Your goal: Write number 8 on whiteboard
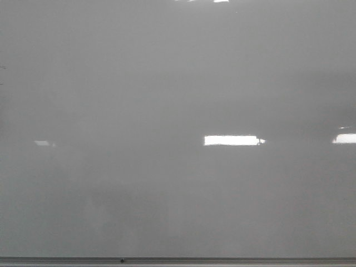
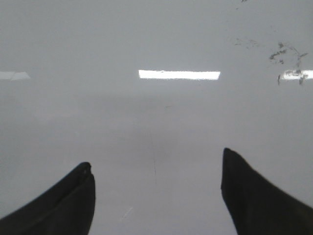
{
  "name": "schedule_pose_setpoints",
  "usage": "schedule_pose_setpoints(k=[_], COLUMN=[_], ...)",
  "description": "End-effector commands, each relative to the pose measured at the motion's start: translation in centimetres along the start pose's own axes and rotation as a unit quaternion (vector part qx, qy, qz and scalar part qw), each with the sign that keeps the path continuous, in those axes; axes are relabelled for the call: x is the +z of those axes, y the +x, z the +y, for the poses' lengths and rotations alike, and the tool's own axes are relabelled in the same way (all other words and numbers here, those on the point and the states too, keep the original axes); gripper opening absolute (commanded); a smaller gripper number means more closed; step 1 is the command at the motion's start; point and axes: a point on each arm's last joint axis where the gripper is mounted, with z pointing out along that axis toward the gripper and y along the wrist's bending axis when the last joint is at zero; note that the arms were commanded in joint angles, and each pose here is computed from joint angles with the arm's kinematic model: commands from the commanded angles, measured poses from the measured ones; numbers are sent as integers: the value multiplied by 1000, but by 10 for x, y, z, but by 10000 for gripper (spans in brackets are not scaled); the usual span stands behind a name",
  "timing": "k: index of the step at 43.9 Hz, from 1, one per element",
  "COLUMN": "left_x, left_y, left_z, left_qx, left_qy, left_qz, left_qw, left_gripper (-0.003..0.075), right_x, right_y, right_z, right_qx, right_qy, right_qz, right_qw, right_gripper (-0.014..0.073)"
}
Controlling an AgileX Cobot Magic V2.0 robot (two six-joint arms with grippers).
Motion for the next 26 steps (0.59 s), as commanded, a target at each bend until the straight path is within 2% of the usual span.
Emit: schedule_pose_setpoints(k=[1, 14, 26], left_x=[19, 76, 106], left_y=[-26, -36, -42], left_z=[-4, -1, -1], left_qx=[-9, -11, -11], left_qy=[-4, -29, -37], left_qz=[-34, -11, 5], left_qw=[999, 999, 999], left_gripper=[597, 589, 437], right_x=[-2, -2, -2], right_y=[-18, -18, -18], right_z=[0, 0, 0], right_qx=[-6, -6, -6], right_qy=[4, 4, 4], right_qz=[-52, -52, -53], right_qw=[999, 999, 999], right_gripper=[561, 561, 561])
